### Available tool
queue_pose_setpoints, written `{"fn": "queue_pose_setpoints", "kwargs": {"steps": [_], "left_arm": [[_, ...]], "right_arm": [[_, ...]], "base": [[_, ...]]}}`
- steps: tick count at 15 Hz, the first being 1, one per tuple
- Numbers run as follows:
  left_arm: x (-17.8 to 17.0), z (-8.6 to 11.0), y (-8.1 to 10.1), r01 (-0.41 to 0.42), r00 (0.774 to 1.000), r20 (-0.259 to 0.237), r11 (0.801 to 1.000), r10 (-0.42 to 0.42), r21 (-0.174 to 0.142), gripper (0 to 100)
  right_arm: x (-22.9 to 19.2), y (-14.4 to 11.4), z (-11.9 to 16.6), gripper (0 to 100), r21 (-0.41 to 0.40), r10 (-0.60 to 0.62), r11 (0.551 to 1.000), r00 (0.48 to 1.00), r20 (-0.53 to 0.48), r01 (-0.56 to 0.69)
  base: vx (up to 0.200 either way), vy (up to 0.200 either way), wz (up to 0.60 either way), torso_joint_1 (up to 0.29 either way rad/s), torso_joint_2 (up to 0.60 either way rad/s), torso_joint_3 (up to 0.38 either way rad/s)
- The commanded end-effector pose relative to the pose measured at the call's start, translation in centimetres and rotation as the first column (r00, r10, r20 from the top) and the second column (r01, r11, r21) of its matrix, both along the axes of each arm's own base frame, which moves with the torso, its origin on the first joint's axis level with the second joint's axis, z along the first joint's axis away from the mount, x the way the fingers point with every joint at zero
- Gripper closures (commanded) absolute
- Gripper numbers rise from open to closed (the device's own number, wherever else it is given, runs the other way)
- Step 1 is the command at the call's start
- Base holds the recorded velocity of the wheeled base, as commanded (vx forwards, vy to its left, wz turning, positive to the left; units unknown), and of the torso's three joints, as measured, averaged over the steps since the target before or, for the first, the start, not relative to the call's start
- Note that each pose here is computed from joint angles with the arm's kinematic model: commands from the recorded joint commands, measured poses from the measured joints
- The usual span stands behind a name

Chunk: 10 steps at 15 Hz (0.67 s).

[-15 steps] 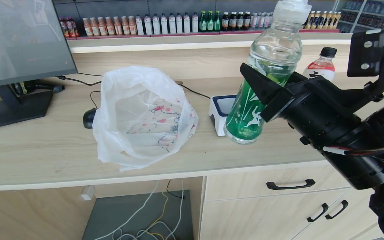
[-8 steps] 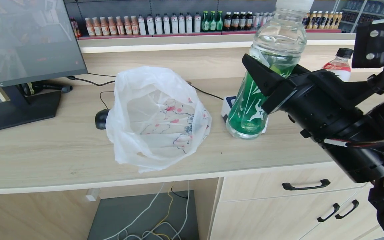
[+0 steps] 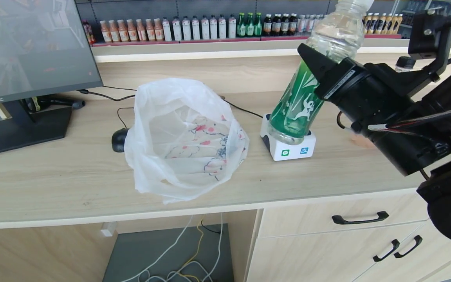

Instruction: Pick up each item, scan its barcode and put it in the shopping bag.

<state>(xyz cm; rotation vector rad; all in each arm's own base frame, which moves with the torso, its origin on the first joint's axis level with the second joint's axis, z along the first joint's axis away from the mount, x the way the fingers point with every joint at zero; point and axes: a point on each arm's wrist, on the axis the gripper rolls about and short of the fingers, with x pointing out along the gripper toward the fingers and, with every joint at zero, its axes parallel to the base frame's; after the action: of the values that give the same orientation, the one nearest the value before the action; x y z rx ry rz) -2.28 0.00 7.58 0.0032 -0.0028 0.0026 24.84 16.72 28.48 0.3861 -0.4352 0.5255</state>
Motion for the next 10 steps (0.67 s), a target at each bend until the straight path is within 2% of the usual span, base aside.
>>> {"fn": "queue_pose_setpoints", "kwargs": {"steps": [1, 2, 4, 5, 7, 10], "left_arm": [[0.0, 0.0, 0.0, -0.001, 1.0, 0.0, 1.0, 0.001, 0.0, 0], [0.0, 0.0, 0.0, 0.001, 1.0, 0.0, 1.0, -0.001, 0.0, 0], [0.0, 0.0, 0.0, -0.001, 1.0, 0.0, 1.0, 0.001, 0.0, 0], [0.0, 0.0, 0.0, -0.001, 1.0, 0.0, 1.0, 0.001, 0.0, 0], [0.0, 0.0, 0.0, 0.001, 1.0, 0.0, 1.0, -0.001, 0.0, 0], [0.0, 0.0, 0.0, -0.001, 1.0, 0.0, 1.0, 0.001, 0.0, 0]], "right_arm": [[1.4, -0.2, -0.2, 100, 0.042, -0.003, 0.999, 1.0, -0.024, 0.004], [1.7, -0.3, -0.3, 100, 0.064, 0.005, 0.998, 0.999, -0.039, -0.002], [2.9, -0.3, -1.1, 100, 0.182, 0.06, 0.983, 0.992, -0.109, -0.039], [3.6, -0.5, -1.4, 100, 0.238, 0.049, 0.971, 0.989, -0.137, -0.015], [5.1, -0.5, -0.9, 100, 0.373, 0.058, 0.928, 0.987, -0.152, 0.003], [5.7, -0.5, -1.1, 100, 0.492, 0.124, 0.871, 0.976, -0.179, -0.021]], "base": [[0.0, 0.0, 0.0, 0.0, 0.0, 0.0], [0.0, 0.0, 0.0, 0.0, 0.0, 0.0], [0.0, 0.0, 0.0, 0.0, 0.0, 0.0], [0.0, 0.0, 0.0, 0.0, 0.0, 0.0], [0.0, 0.0, 0.0, 0.0, 0.0, 0.0], [0.0, 0.0, 0.0, 0.0, 0.0, 0.0]]}}
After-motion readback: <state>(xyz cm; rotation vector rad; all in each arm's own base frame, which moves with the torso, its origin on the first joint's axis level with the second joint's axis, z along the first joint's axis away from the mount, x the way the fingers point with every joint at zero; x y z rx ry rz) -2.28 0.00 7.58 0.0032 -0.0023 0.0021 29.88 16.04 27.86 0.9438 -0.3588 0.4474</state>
